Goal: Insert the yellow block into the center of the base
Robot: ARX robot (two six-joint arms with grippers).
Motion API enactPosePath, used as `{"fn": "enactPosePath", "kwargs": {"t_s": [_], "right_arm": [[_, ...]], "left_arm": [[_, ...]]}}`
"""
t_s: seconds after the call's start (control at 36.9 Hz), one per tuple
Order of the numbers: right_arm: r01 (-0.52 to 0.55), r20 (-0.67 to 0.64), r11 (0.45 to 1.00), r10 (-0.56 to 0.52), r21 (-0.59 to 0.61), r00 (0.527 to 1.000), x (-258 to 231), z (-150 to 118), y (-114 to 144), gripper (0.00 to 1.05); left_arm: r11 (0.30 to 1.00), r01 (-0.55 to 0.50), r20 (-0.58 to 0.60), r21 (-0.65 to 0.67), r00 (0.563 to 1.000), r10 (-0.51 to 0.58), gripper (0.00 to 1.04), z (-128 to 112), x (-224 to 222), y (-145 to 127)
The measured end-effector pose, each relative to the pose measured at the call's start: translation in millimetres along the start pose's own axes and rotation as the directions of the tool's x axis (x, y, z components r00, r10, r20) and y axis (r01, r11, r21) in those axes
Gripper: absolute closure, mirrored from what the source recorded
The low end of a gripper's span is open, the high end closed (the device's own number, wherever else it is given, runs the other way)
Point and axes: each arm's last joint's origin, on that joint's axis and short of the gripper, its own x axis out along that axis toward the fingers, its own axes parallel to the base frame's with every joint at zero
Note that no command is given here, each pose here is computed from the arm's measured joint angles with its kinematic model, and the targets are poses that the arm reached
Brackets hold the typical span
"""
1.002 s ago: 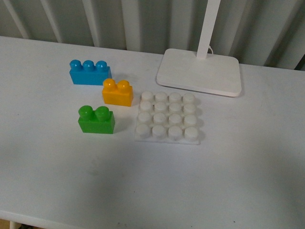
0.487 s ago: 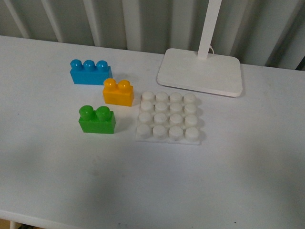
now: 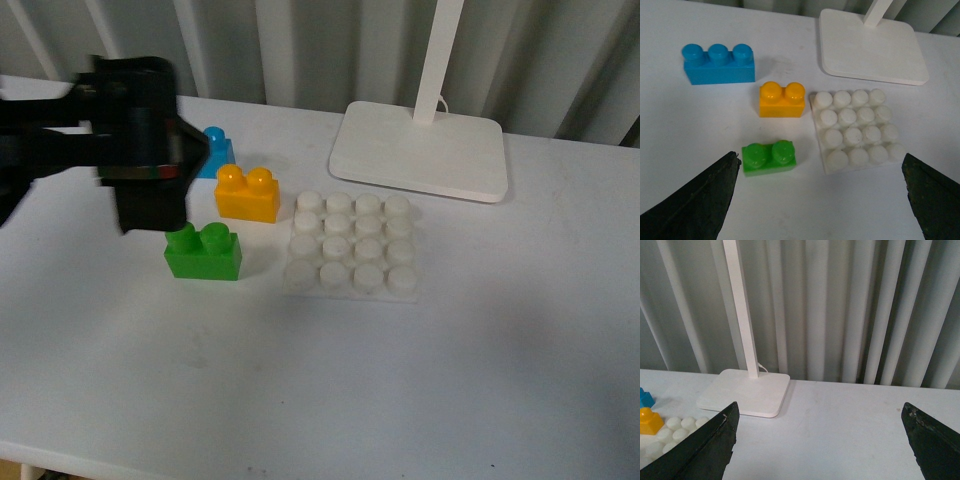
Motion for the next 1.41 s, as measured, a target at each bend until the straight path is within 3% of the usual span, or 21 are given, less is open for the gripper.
{"fn": "enactPosePath", "kwargs": {"t_s": [0.22, 0.49, 0.78, 1.41], "right_arm": [[0.0, 0.0, 1.0, 0.0, 0.0, 1.0, 0, 0, 0, 0.09], [0.0, 0.0, 1.0, 0.0, 0.0, 1.0, 0, 0, 0, 0.09], [0.0, 0.0, 1.0, 0.0, 0.0, 1.0, 0, 0, 0, 0.09], [0.0, 0.0, 1.0, 0.0, 0.0, 1.0, 0, 0, 0, 0.09]], "left_arm": [[0.999, 0.01, -0.096, 0.037, 0.995, -0.007, 0.06, 0, 66, -26], [0.998, -0.006, -0.142, 0.069, 0.99, 0.016, 0.06, -5, 106, -39], [0.984, -0.097, -0.187, 0.152, 0.974, 0.124, 0.06, -6, 141, -29], [0.972, -0.167, -0.219, 0.169, 0.955, 0.202, 0.06, -2, 172, -14]]}}
